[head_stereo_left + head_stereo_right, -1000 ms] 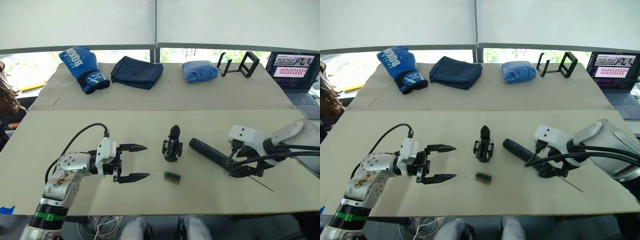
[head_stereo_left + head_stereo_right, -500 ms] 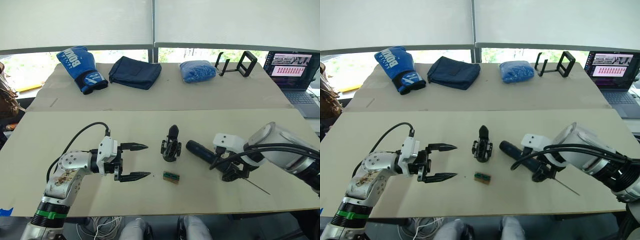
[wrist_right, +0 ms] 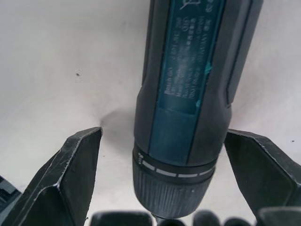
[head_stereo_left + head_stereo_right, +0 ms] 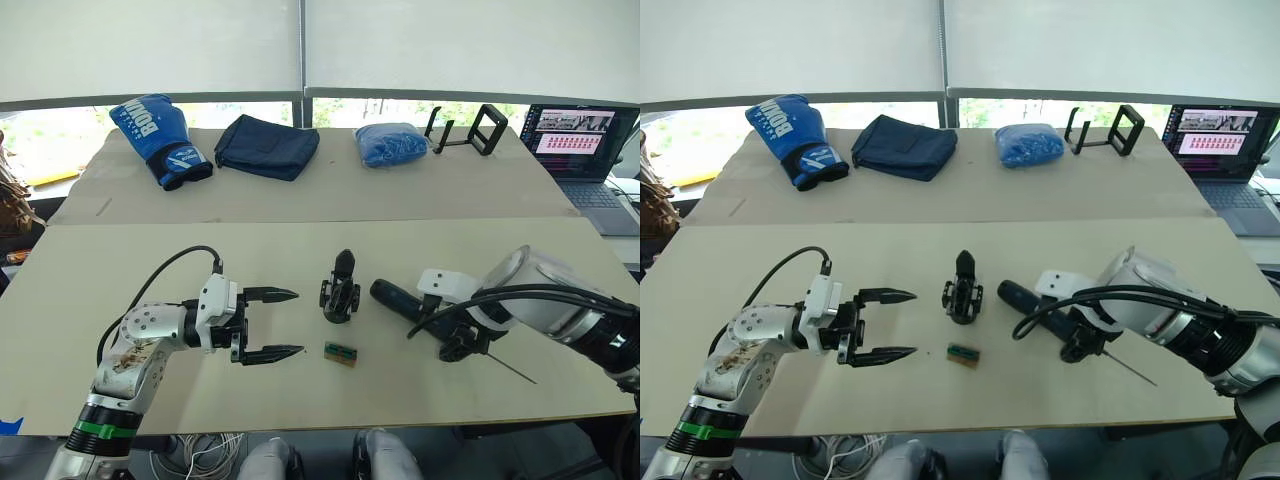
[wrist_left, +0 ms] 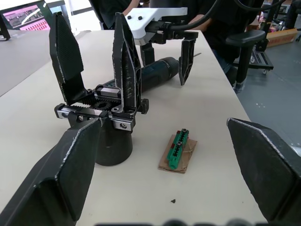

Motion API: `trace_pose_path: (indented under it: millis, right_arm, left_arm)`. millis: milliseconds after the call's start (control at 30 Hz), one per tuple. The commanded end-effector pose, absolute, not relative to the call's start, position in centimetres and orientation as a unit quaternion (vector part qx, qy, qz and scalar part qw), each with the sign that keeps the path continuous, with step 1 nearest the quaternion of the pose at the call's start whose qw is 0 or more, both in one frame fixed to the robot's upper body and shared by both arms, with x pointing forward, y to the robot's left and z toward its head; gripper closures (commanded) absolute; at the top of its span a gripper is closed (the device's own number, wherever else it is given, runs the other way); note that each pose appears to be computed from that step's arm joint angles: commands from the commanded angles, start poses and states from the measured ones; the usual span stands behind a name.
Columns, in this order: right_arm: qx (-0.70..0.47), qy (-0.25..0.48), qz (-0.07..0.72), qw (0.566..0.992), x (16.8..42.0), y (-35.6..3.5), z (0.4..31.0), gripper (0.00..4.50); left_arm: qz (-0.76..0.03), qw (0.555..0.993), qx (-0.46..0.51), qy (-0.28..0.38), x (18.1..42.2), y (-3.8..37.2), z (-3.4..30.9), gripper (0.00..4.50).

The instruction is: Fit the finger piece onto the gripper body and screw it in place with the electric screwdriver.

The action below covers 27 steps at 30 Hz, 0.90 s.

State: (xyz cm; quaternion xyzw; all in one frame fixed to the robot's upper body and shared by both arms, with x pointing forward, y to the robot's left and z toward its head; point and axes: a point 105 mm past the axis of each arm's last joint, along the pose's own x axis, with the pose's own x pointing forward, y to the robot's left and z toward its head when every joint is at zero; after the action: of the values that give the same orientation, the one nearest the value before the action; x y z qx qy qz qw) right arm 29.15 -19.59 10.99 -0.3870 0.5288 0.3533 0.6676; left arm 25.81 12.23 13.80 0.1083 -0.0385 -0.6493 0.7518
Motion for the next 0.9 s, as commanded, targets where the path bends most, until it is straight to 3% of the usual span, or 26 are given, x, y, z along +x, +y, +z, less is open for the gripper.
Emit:
trace_pose_path:
  millis: [33,600,633,833,900]
  right_arm:
    - [-0.423,0.529,0.345,0.649,29.6,-20.4,11.3,0.05]
    - [-0.374,0.553,0.35,0.657,29.6,-19.6,10.7,0.05]
    - [-0.373,0.552,0.349,0.659,29.6,-19.6,10.7,0.55]
    - [-0.367,0.538,0.35,0.673,29.9,-19.6,11.6,2.52]
    - [-0.364,0.535,0.347,0.679,29.8,-20.1,12.1,2.59]
  left_arm:
    - [-0.651,0.748,0.116,-0.05,25.7,12.0,14.2,0.0]
    - [-0.65,0.749,0.116,-0.049,25.8,12.0,14.3,0.0]
    - [-0.65,0.749,0.116,-0.049,25.8,12.0,14.3,0.0]
    - [-0.651,0.748,0.118,-0.047,25.8,12.0,14.3,0.0]
    - [-0.651,0.748,0.119,-0.047,25.8,12.1,14.3,0.0]
